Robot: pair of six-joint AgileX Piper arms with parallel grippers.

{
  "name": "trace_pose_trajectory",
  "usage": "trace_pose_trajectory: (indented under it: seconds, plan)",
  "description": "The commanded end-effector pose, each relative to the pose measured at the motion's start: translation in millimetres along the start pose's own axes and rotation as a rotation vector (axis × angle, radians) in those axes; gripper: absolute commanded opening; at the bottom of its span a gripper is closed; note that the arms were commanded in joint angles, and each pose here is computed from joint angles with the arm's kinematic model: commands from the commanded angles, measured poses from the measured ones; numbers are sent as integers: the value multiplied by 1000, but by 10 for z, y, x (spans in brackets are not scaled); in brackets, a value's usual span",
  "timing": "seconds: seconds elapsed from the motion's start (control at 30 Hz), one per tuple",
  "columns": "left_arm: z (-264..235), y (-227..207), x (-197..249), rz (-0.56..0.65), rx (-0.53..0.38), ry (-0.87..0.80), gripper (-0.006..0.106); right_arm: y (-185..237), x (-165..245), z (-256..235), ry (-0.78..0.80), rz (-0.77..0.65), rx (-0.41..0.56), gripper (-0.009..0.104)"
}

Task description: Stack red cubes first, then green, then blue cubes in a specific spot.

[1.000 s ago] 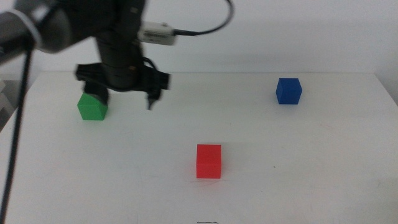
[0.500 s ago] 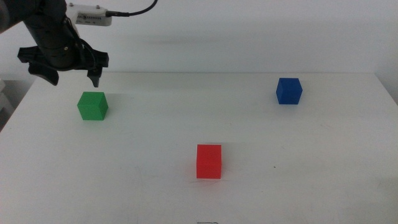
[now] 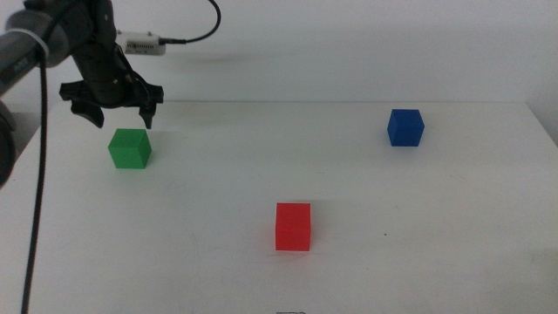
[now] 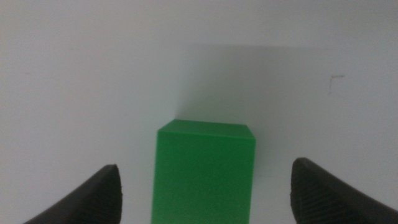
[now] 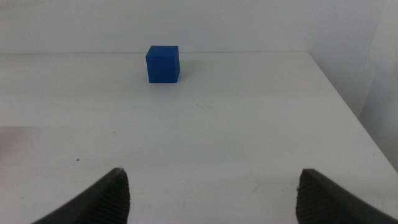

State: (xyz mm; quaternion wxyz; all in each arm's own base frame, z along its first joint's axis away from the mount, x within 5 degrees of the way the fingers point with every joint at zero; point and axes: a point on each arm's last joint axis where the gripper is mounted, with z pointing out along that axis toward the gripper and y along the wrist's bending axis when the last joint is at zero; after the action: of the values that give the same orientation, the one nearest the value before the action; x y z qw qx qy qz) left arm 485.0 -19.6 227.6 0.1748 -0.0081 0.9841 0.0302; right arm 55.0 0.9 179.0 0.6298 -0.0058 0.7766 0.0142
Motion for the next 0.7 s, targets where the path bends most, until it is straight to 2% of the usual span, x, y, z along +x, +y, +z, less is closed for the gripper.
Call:
trace_pose_trajectory:
  seconds: [0.0, 0.47, 0.57, 0.67]
  plan:
    - [-345, 21, -110, -11, 14, -105, 91, 7, -138, -39, -118, -26, -8, 73]
    - [18, -16, -71, -7, 16, -32, 90, 7, -138, -39, -118, -26, -8, 73]
    - [57, -19, -65, -7, 15, -24, 84, 7, -138, -39, -118, -26, -8, 73]
    - [98, -16, -59, -6, 12, -16, 73, 7, -138, -39, -118, -26, -8, 73]
